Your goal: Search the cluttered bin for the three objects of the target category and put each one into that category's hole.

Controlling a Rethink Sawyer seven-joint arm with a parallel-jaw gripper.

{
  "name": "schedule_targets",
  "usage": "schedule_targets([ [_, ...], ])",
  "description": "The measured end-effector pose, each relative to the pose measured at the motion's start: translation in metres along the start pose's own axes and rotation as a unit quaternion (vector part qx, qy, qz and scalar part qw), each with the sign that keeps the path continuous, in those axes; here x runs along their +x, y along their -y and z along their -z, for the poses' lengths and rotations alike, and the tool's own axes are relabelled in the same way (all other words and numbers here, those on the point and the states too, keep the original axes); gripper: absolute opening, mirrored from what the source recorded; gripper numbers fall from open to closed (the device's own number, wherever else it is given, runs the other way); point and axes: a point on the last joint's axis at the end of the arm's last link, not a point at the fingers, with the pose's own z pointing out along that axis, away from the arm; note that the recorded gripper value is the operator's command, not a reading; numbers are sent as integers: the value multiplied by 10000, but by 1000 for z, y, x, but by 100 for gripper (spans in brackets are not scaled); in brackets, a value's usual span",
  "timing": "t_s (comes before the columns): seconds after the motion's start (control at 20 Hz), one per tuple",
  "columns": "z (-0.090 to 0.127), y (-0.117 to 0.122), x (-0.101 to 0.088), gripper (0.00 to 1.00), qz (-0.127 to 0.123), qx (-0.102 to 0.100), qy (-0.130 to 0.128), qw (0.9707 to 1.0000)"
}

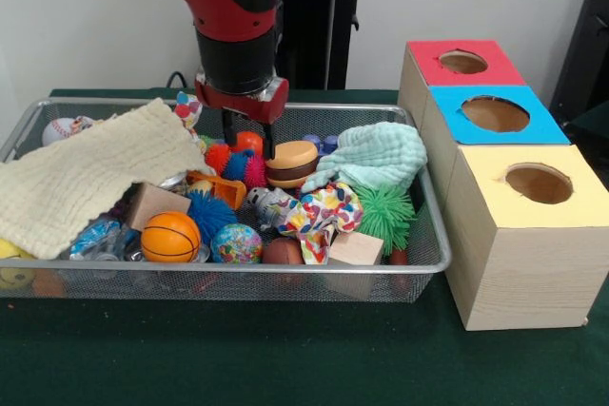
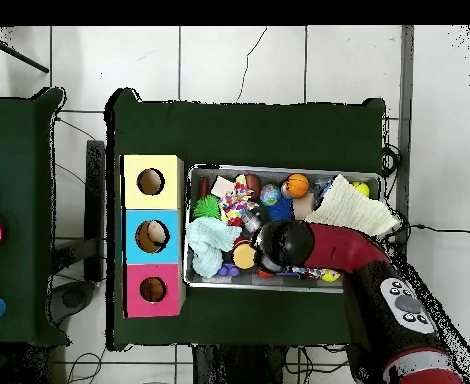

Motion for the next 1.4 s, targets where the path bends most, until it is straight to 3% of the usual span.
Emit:
schedule_targets([
  [0.2, -1, 5, -2, 100, 118, 52, 165, 9998],
  [0.25, 1, 7, -5, 100, 261, 98, 410, 9988],
  [0.4, 6, 9, -11, 100, 418, 134, 725, 9964],
  [0.5, 12, 8, -16, 100, 540, 154, 983, 9936],
  [0.65, 24, 1, -23, 100, 748, 174, 1412, 9870],
  [0.75, 28, -3, -24, 100, 816, 180, 1530, 9847],
  [0.8, 33, -11, -25, 100, 898, 175, 1665, 9818],
  [1.1, 31, -36, -28, 100, 1094, 157, 1792, 9776],
  [1.4, 10, -53, -38, 100, 1181, 127, 1761, 9772],
])
